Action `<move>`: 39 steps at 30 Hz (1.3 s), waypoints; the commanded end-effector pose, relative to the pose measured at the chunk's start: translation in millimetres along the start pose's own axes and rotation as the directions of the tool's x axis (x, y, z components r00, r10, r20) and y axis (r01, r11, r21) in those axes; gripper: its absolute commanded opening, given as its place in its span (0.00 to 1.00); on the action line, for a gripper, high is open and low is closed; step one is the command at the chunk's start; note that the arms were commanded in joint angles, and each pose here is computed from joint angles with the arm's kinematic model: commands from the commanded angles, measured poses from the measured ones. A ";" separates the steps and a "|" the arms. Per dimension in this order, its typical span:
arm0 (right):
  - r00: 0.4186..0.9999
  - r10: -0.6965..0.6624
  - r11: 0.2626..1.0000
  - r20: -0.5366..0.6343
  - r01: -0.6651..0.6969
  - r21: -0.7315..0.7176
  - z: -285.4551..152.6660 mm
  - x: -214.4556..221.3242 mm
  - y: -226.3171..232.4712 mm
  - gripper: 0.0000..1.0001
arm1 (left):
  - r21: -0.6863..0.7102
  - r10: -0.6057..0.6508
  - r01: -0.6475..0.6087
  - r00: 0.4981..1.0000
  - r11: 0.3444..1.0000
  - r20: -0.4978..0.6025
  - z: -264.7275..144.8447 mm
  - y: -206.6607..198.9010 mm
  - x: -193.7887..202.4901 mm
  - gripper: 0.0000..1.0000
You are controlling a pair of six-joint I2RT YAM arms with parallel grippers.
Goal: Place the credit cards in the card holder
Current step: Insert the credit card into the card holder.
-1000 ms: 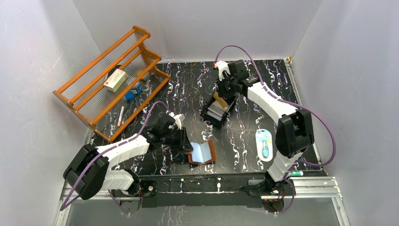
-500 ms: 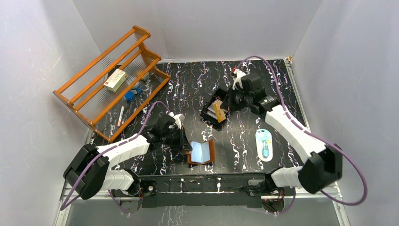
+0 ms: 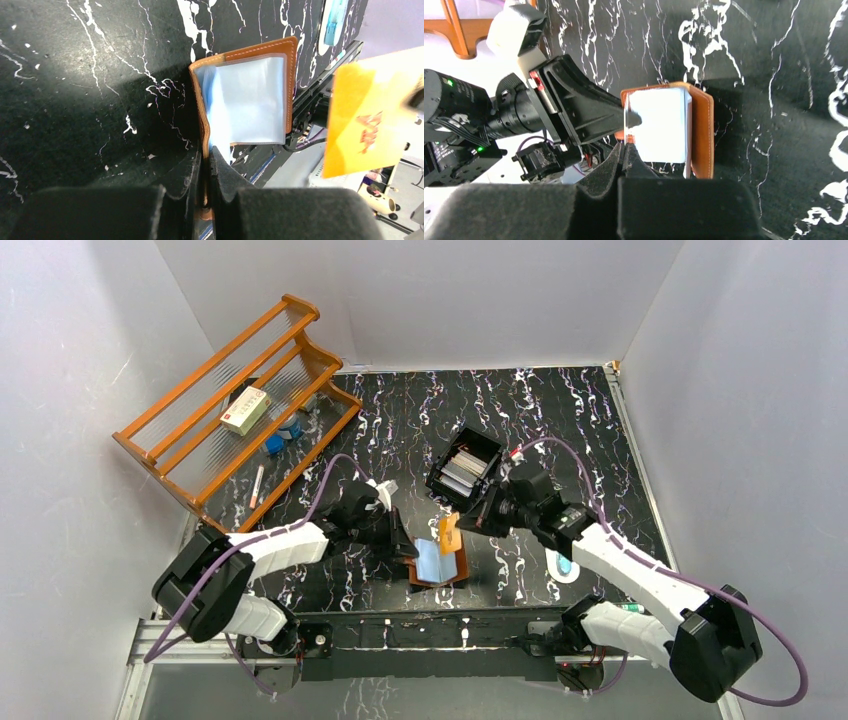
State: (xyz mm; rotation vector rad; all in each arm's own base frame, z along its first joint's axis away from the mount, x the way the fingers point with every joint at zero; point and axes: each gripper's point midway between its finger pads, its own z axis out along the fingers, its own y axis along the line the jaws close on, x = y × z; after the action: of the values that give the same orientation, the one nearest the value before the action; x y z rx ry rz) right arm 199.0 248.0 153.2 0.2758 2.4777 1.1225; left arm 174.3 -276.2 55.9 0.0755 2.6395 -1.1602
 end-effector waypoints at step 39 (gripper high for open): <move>0.996 -0.088 0.991 0.015 0.086 0.099 43.7 44.2 -103.6 0.00 | -0.085 0.099 -0.099 0.995 0.991 -0.002 -11.7 18.9 2.5 0.16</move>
State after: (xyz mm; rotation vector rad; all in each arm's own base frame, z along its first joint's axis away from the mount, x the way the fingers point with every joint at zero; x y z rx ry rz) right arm 176.9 227.9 41.1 0.2240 2.5207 0.9797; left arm 170.2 -254.5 39.2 0.1699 2.6862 -0.9929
